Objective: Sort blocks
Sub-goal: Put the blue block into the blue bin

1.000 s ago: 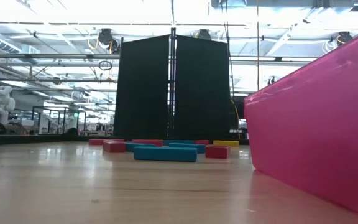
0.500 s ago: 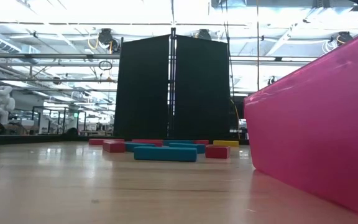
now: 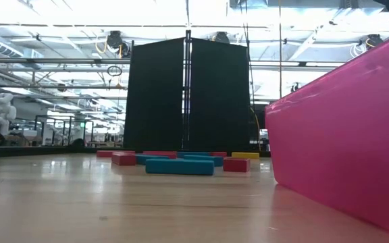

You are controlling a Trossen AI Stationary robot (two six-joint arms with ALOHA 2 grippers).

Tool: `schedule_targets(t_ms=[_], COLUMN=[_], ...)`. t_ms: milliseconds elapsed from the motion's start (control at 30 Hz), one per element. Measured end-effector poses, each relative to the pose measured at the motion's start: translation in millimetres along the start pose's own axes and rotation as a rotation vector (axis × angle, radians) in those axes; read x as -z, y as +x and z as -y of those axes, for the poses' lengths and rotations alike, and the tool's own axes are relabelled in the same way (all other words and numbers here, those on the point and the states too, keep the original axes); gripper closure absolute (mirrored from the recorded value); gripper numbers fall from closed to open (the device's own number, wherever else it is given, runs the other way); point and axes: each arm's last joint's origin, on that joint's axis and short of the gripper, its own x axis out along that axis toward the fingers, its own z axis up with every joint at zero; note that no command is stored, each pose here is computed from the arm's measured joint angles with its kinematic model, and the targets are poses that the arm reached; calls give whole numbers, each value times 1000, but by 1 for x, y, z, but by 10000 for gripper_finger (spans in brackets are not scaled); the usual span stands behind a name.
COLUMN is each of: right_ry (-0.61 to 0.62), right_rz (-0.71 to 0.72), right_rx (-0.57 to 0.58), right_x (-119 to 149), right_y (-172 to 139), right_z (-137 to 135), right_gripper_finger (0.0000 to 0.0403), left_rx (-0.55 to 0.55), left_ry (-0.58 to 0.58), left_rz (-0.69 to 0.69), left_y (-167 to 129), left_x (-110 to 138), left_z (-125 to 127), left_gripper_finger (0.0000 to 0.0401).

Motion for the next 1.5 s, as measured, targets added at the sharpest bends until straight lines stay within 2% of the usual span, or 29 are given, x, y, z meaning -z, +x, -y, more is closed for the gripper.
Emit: schedule_targets(t_ms=[133,967,1100,1333,1500], right_ry=[10,-4,-3,8,11], right_rz=[-11,24,21,17,16], right_rx=[-2,7,6,13,12], right_x=[5,0,1,1,2], right_y=[5,3,3,3,4], right_z=[1,2,2,3,3], right_gripper_finger=[292,292,292,292,292], left_rx=[-2,-8,-11,-12,-17], left_ry=[1,13,36,77,93], left_rz=[0,-4,-3,-4,-5], left_y=[0,0,0,0,0], left_x=[0,0,0,0,1], left_z=[-1,-1,-1,-1,-2], left_gripper_finger=[141,143,172,265,271])
